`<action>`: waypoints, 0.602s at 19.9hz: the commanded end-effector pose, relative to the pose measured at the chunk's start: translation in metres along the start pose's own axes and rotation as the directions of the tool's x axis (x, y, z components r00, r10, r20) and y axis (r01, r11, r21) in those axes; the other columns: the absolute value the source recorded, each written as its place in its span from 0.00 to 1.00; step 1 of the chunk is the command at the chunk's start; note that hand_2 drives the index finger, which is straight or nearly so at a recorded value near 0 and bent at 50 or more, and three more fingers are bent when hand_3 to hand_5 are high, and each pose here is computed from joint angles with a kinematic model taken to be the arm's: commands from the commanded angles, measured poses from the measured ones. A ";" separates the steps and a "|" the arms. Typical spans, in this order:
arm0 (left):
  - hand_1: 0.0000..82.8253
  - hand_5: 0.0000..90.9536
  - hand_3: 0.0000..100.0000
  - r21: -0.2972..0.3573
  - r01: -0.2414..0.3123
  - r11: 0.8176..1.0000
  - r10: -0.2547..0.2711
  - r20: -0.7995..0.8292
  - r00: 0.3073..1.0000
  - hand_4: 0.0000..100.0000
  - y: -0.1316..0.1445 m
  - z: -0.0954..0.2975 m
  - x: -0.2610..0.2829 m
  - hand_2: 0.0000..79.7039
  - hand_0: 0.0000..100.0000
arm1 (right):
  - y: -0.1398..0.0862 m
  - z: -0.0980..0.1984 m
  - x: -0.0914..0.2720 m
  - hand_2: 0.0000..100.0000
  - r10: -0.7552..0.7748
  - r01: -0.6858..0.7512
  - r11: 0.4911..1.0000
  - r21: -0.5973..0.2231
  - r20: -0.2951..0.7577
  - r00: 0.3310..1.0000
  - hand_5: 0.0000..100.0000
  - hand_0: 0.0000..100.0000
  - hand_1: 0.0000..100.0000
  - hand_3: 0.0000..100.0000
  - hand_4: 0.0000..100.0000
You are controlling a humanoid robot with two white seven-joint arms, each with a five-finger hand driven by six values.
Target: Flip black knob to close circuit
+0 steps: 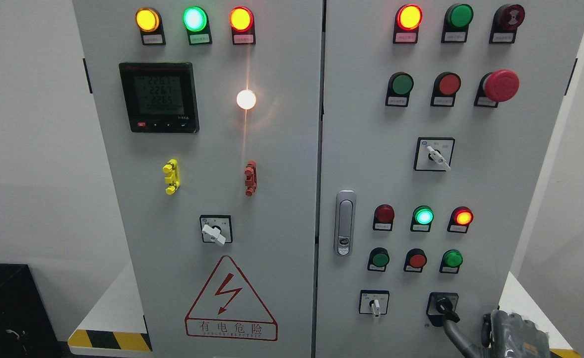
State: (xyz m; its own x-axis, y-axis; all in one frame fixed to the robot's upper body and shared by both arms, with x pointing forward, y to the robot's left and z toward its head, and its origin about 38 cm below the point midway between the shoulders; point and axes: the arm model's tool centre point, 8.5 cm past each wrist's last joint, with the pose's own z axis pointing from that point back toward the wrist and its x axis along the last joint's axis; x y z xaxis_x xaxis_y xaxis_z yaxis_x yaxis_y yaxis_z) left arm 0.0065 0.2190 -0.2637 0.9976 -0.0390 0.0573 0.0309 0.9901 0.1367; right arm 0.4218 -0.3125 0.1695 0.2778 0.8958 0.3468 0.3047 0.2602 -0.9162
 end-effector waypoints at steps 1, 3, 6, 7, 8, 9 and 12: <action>0.67 0.00 0.00 -0.005 -0.003 1.000 0.004 0.006 1.000 0.00 -0.002 0.000 -0.005 0.00 0.12 | -0.002 0.000 0.000 0.94 -0.002 0.002 1.000 -0.006 0.003 1.000 1.00 0.00 0.00 1.00 0.99; 0.67 0.00 0.00 -0.005 -0.003 1.000 0.004 0.006 1.000 0.00 -0.002 0.000 -0.005 0.00 0.12 | -0.002 0.000 0.001 0.94 -0.003 0.003 1.000 -0.007 0.011 1.000 1.00 0.00 0.00 1.00 0.99; 0.67 0.00 0.00 -0.005 -0.003 1.000 0.004 0.006 1.000 0.00 -0.002 0.000 -0.005 0.00 0.12 | -0.002 0.000 0.003 0.94 -0.004 0.004 1.000 -0.006 0.019 1.000 1.00 0.00 0.00 1.00 0.99; 0.67 0.00 0.00 -0.005 -0.003 1.000 0.004 0.006 1.000 0.00 -0.002 0.000 -0.005 0.00 0.12 | -0.002 0.001 0.004 0.94 -0.004 0.004 1.000 -0.005 0.022 1.000 1.00 0.00 0.00 1.00 0.99; 0.67 0.00 0.00 -0.003 -0.003 1.000 0.003 0.006 1.000 0.00 -0.001 0.000 -0.005 0.00 0.12 | -0.001 0.001 0.006 0.94 -0.003 0.003 1.000 -0.003 0.027 1.000 1.00 0.00 0.00 1.00 1.00; 0.67 0.00 0.00 -0.005 -0.003 1.000 0.004 0.006 1.000 0.00 -0.002 0.000 -0.005 0.00 0.12 | 0.000 0.002 0.007 0.94 -0.005 0.005 1.000 -0.001 0.030 1.000 1.00 0.00 0.00 1.00 1.00; 0.67 0.00 0.00 -0.005 -0.003 1.000 0.004 0.006 1.000 0.00 -0.002 0.000 -0.005 0.00 0.12 | 0.001 0.003 0.010 0.94 -0.005 0.005 1.000 0.000 0.049 0.999 1.00 0.00 0.00 1.00 1.00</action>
State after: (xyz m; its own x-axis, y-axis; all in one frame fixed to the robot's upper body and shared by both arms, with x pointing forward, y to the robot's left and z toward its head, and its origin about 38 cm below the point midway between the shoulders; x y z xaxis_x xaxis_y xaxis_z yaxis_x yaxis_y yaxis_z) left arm 0.0065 0.2190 -0.2637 0.9976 -0.0391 0.0574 0.0309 0.9901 0.1368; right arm 0.4223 -0.3081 0.1719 0.2502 0.9052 0.3434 0.3077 0.2619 -0.9147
